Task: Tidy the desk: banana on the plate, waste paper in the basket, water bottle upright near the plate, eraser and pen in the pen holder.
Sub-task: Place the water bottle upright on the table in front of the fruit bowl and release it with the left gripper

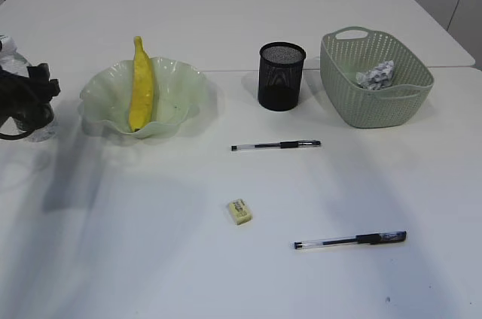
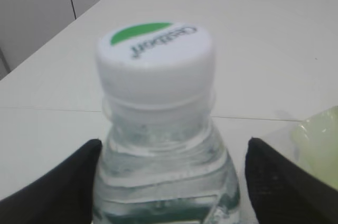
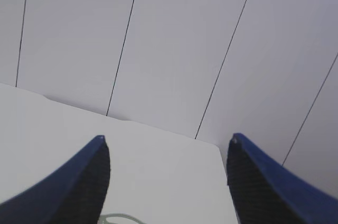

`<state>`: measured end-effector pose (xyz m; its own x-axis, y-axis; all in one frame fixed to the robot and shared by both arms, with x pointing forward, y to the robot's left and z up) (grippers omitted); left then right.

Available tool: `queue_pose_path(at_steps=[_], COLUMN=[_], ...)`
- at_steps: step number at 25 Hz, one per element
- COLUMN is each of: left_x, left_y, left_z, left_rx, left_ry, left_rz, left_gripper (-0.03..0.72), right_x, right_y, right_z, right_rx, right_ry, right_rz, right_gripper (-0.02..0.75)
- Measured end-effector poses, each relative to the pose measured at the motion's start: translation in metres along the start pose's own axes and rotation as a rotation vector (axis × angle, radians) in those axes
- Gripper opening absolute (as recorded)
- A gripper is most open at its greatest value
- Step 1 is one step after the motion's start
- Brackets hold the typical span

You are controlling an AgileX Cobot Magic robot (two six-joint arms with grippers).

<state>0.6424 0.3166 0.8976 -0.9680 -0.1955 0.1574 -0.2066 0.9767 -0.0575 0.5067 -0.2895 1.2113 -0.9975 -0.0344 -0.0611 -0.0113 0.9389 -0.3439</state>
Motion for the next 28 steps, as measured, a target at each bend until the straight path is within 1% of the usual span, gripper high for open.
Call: queue_pose_path(at_steps=[15,21,28], left_x=[0.006,0.011,0.015], left_y=[-0.005,-0.006,-0.006], left_z=[-0.03,-0.049,-0.06], left_rx=[-0.01,-0.009,-0.005], left_ry=[-0.069,-0.116,-0.134], left_rz=[0.042,0.047,0.05], left_gripper=[0.593,0.593,0.593], right_x=[0.0,0.0,0.0], right_y=[0.0,0.0,0.0], right_z=[0.0,0.0,0.001], right_rx=[-0.002,-0.002,-0.002], right_ry=[0.0,0.003,0.011], right_rz=[0.0,-0.001,-0.003], right_gripper=[0.515,0.515,0.515])
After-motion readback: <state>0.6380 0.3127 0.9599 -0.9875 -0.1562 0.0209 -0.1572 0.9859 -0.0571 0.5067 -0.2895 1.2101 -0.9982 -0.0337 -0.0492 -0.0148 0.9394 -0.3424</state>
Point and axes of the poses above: a point on each arm's last joint axis where the gripper is mounted, x pointing back along that axis away from the gripper, y along the wrist's bending axis when the last joint is at zero, z = x × y, the point moved 1 cm from there along -x, pointing out along that axis toward the gripper, and after that the axes turned 2 degrees about x, right-handed, at the moved point
